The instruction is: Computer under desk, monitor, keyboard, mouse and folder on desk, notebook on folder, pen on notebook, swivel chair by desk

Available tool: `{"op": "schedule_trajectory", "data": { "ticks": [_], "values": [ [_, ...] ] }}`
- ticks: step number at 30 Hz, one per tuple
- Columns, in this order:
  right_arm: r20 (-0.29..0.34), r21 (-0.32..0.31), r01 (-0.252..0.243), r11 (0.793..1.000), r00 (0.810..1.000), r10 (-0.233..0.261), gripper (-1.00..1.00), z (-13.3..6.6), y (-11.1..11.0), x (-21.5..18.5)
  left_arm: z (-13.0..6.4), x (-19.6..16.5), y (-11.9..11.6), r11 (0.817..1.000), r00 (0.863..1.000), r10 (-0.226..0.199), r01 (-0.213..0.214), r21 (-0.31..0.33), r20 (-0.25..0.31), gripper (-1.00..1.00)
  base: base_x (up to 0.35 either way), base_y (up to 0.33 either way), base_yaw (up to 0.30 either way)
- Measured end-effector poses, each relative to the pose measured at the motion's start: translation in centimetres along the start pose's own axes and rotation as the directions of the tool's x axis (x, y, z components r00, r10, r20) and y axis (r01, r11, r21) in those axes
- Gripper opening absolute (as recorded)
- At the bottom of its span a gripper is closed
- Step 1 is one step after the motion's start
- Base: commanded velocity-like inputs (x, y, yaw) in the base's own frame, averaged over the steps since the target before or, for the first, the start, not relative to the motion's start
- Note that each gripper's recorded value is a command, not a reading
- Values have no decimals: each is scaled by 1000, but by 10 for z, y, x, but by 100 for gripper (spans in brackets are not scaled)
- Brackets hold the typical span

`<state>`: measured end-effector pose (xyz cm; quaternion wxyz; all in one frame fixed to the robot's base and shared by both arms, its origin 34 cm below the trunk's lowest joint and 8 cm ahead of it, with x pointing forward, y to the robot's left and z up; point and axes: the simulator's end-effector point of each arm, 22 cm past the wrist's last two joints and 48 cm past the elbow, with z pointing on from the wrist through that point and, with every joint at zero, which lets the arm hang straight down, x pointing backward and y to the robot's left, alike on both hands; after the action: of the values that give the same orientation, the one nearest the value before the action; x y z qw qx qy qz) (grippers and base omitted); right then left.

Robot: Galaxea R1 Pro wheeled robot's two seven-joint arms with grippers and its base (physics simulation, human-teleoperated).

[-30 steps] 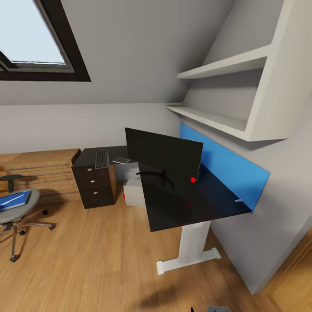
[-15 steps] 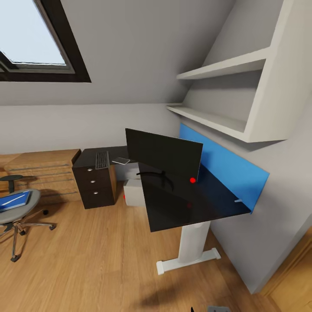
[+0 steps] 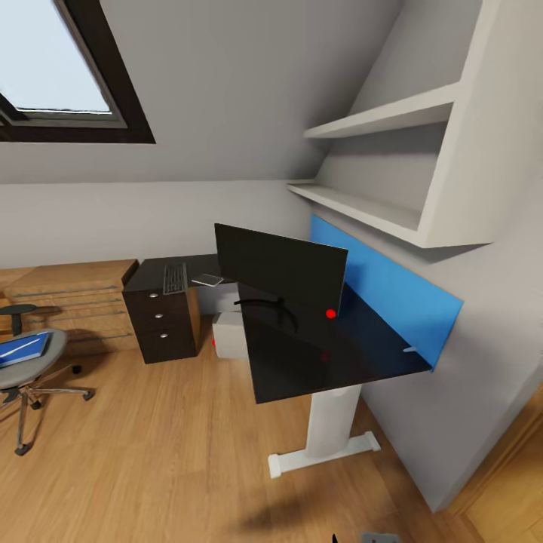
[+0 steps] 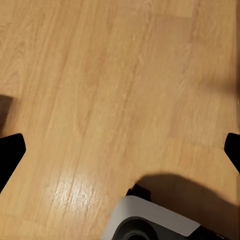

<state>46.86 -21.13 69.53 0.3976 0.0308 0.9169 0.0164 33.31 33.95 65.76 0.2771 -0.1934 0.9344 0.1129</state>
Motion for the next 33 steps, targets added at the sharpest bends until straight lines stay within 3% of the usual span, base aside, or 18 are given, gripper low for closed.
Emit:
{"op": "schedule_trajectory", "data": {
  "ticks": [10,12,14,17,22,29,33],
  "values": [
    [45,10,-15,1000,999,15,100,5,-1,-19,0,0,1,1000,1000,1,-1,0,-2,100,0,-231,0],
    [101,18,-20,1000,995,18,100,12,-6,-46,0,0,1,1000,1000,2,-2,-1,-1,100,0,-60,0],
    [198,52,-27,998,980,16,100,22,-19,-99,0,0,1,1000,1000,2,-2,-2,0,100,0,-21,0],
    [248,117,-45,992,969,14,100,29,-37,-145,0,0,1,1000,1000,2,-2,-2,0,100,0,-11,0],
    [223,192,-57,980,975,13,100,37,-55,-195,0,0,1,1000,1000,2,-2,-2,0,100,0,-4,0],
    [169,242,-43,969,986,2,100,48,-77,-310,1,-1,5,1000,1000,4,-4,-8,1,100,4,-1,0],
    [189,228,-51,972,982,7,100,46,-79,-409,3,-5,16,1000,1000,12,-12,-20,7,100,179,-37,0]
  ]
}}
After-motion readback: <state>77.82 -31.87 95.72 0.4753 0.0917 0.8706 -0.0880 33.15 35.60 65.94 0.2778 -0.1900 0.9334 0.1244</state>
